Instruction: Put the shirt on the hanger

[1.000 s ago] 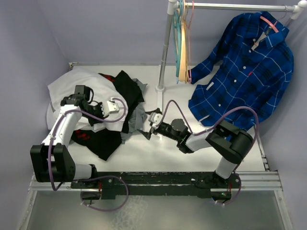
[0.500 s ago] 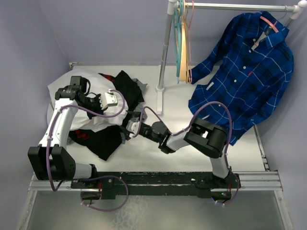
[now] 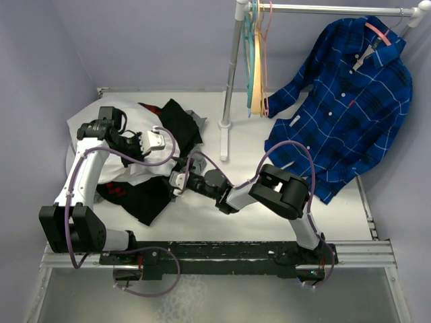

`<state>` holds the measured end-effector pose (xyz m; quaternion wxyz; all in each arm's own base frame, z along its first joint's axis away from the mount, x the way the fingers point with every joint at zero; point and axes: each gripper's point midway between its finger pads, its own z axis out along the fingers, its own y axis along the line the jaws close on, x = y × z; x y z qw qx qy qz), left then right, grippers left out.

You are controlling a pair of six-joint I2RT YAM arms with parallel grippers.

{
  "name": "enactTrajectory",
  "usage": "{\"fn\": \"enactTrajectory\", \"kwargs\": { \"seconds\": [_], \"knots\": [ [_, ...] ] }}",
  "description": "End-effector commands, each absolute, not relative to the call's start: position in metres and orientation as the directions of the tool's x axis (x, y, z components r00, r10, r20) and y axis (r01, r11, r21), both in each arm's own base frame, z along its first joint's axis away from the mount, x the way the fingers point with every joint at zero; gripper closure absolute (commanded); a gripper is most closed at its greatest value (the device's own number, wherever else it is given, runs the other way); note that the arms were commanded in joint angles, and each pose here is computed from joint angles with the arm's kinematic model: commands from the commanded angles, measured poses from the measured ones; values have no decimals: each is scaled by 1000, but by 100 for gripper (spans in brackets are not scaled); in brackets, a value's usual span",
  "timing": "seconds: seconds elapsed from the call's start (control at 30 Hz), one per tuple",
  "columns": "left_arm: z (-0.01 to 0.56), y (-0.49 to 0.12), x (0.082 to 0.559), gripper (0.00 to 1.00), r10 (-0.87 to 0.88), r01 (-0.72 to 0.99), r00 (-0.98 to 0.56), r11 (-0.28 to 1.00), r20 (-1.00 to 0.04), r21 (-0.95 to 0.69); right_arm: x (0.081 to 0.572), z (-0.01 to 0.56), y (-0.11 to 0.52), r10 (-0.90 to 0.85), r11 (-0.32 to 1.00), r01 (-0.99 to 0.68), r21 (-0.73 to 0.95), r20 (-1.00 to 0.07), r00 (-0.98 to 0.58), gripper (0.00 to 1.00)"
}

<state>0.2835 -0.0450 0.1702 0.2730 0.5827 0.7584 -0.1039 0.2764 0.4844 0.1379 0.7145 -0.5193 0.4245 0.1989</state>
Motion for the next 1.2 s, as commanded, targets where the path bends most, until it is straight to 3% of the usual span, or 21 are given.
{"fn": "enactTrajectory", "kwargs": {
  "seconds": [0.0,0.2,0.3,0.47,0.5,0.53,0.57,0.63,0.67,0.8,0.9,1.0,1.17],
  "knots": [
    [187,-49,293,100,832,942,-108,260,-544,211,273,157,489,-131,378,-698,-609,-781,611,13],
    [189,-49,294,100,835,943,-103,256,-541,215,294,152,509,-228,412,-580,-702,-696,681,27],
    [190,-48,295,100,839,943,-99,251,-535,219,309,154,513,-263,460,-518,-721,-668,697,48],
    [191,-47,296,100,841,940,-101,256,-531,226,315,171,519,-253,486,-496,-719,-659,708,96],
    [194,-48,296,100,838,939,-100,258,-537,227,313,174,519,-238,489,-505,-711,-666,707,100],
    [199,-50,297,97,831,936,-98,263,-547,233,314,181,516,-232,501,-502,-705,-668,707,100],
    [204,-50,298,82,825,931,-98,274,-556,242,317,186,511,-241,514,-489,-704,-666,706,100],
    [217,-48,303,24,825,912,-93,295,-557,284,328,193,496,-258,542,-477,-692,-677,689,100],
    [223,-46,305,3,828,897,-95,313,-553,313,336,197,486,-265,554,-478,-682,-688,675,100],
    [251,-26,304,0,873,818,-49,314,-485,483,367,212,447,-255,616,-499,-609,-754,606,100],
    [240,1,291,0,947,788,-25,216,-321,577,384,217,425,-270,638,-495,-589,-774,573,100],
    [213,32,275,1,981,819,-61,154,-183,553,395,220,413,-284,652,-484,-584,-779,559,100],
    [187,55,262,2,983,859,-85,156,-166,488,398,216,413,-286,647,-492,-582,-784,551,100]
  ]
}}
